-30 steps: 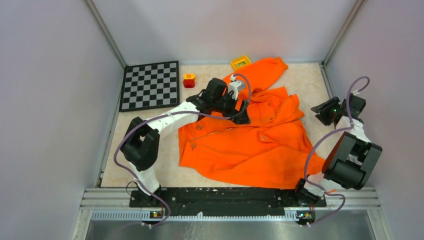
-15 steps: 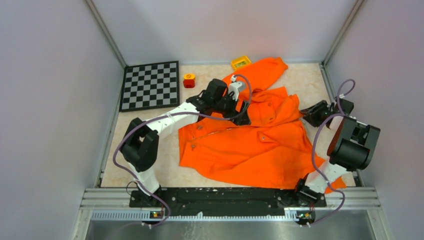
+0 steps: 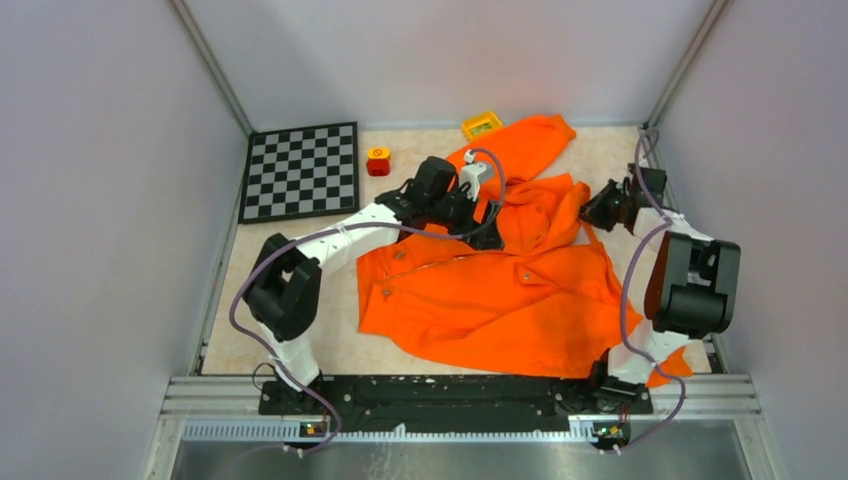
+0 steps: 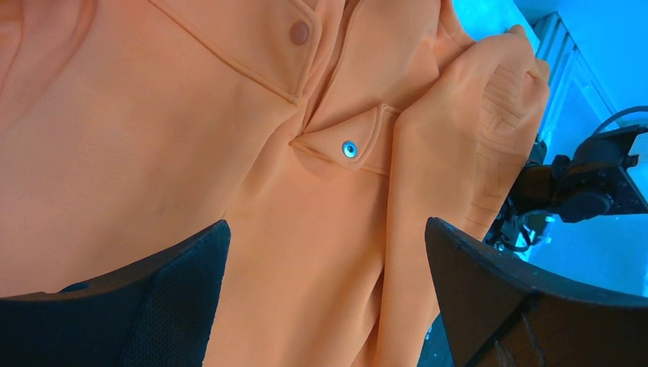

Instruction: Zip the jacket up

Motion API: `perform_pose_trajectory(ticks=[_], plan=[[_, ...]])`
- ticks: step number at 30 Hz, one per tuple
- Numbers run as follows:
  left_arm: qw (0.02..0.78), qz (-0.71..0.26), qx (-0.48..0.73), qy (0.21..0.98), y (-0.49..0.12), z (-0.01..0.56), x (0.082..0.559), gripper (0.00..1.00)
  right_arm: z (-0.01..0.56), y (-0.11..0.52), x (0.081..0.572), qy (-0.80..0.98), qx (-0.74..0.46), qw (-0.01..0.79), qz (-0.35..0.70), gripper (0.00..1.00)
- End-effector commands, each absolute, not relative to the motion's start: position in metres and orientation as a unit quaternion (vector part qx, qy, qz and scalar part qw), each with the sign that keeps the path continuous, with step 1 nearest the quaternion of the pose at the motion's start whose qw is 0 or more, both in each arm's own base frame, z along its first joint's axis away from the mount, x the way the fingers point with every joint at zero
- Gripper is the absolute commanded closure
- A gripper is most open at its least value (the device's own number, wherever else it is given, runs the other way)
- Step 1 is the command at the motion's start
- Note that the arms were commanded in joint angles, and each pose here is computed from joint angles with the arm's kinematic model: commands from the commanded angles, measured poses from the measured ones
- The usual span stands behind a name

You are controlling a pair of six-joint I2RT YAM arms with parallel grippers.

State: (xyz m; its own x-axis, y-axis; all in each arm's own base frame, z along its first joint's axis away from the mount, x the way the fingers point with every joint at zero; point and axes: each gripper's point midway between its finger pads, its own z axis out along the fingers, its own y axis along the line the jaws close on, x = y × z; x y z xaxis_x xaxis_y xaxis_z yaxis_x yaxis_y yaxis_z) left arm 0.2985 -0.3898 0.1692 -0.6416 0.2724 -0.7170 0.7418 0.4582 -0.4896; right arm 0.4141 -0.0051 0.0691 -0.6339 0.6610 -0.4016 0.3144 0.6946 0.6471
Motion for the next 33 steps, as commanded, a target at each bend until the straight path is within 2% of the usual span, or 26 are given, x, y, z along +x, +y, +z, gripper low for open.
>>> perform_pose_trajectory(ticks=[1,6,14,22,28,31,33], plan=[[0.293,-0.461,0.311,0.778,-0.411,0.197,0.303,0.01,0.115,0.011,0.414,0.887,0.225,0.351,0.199,1.0],[0.307,-0.528,0.301,0.733,-0.431,0.224,0.303,0.01,0.124,0.042,0.397,0.917,0.181,0.319,0.158,1.0],[0.434,-0.536,0.286,0.666,-0.462,0.215,0.344,0.01,0.14,0.091,0.385,0.879,0.21,0.304,0.3,1.0],[0.454,-0.554,0.301,0.629,-0.491,0.186,0.345,0.01,0.146,0.101,0.38,0.864,0.239,0.288,0.336,1.0],[0.444,-0.557,0.277,0.645,-0.514,0.167,0.353,0.02,0.149,0.102,0.374,0.86,0.244,0.29,0.341,1.0],[0.425,-0.555,0.255,0.668,-0.523,0.155,0.363,0.09,0.151,0.101,0.373,0.859,0.243,0.296,0.34,1.0],[0.407,-0.546,0.24,0.692,-0.527,0.142,0.371,0.2,0.152,0.101,0.373,0.86,0.238,0.298,0.34,1.0]])
